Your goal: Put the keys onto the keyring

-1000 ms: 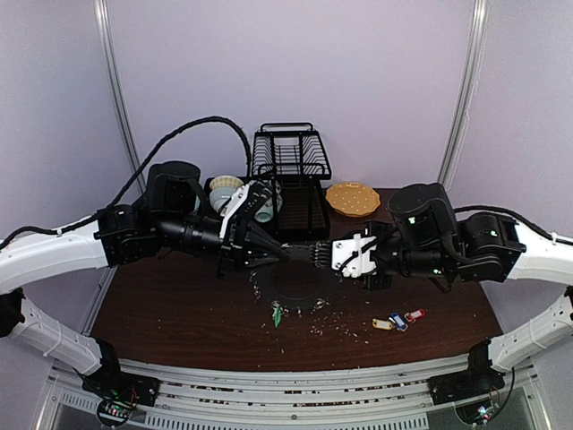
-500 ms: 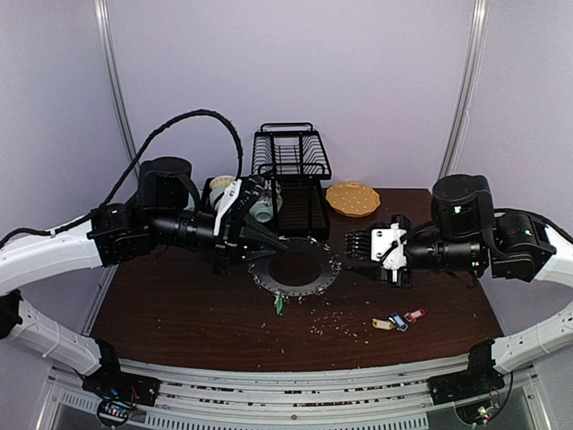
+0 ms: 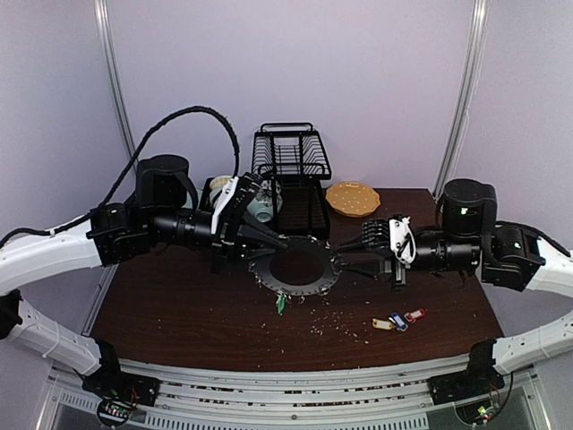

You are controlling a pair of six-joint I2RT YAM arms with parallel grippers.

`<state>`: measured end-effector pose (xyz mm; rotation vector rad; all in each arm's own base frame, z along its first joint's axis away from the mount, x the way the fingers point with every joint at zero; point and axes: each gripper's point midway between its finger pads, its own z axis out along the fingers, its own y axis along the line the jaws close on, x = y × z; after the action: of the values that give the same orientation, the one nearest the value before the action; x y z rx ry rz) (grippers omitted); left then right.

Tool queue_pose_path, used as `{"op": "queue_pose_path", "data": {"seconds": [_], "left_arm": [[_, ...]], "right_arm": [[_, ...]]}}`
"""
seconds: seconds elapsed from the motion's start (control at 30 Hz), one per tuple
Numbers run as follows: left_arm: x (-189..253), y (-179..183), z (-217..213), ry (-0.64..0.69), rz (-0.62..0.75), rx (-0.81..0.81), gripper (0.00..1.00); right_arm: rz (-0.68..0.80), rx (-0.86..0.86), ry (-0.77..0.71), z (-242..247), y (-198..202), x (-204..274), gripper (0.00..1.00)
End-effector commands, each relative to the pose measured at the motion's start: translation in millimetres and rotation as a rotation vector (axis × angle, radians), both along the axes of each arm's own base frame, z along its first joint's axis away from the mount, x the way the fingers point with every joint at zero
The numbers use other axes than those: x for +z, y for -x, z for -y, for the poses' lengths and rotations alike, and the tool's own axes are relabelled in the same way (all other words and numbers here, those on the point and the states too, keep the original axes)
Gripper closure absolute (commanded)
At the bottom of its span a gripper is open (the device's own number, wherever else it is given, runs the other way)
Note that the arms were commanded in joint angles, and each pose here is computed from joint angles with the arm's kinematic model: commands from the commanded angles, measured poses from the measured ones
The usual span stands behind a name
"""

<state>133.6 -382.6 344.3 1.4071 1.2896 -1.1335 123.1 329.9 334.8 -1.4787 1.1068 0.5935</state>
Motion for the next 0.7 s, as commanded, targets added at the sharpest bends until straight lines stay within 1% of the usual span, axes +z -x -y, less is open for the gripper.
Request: {"op": "queue_pose_path", "data": {"seconds": [0.0,0.13,0.27,0.37,0.43,0.67], "left_arm": [[33.1,0.4,-0.4,0.096,0.054,-0.008,1.0],[32.0,1.5,-0.5,0.094,0.052,-0.015,1.0],[30.7,2.7,-0.8,0.091,0.05,-0.021,1.0],[29.4,2.5,-0.6,0.089,0.049,-0.02,1.0],[29.6,2.8,-0.5,0.09,0.05,-0.022,1.0],[30.3,3.0,-0.6,0.09,0.046,-0.023,1.0]], "right_arm": [[-0.007,0.066,-0.057,-4.5,10.7,19.1,0.76],[-0.005,0.027,-0.053,-0.3,5.6,21.8,0.79],[0.002,-0.003,-0.052,4.9,-1.5,25.8,0.79],[-0.01,-0.008,-0.08,11.2,-4.4,32.9,0.79],[-0.017,-0.012,-0.089,12.9,-6.8,33.8,0.82],[-0.053,0.024,-0.065,7.1,-6.5,27.4,0.82]]}}
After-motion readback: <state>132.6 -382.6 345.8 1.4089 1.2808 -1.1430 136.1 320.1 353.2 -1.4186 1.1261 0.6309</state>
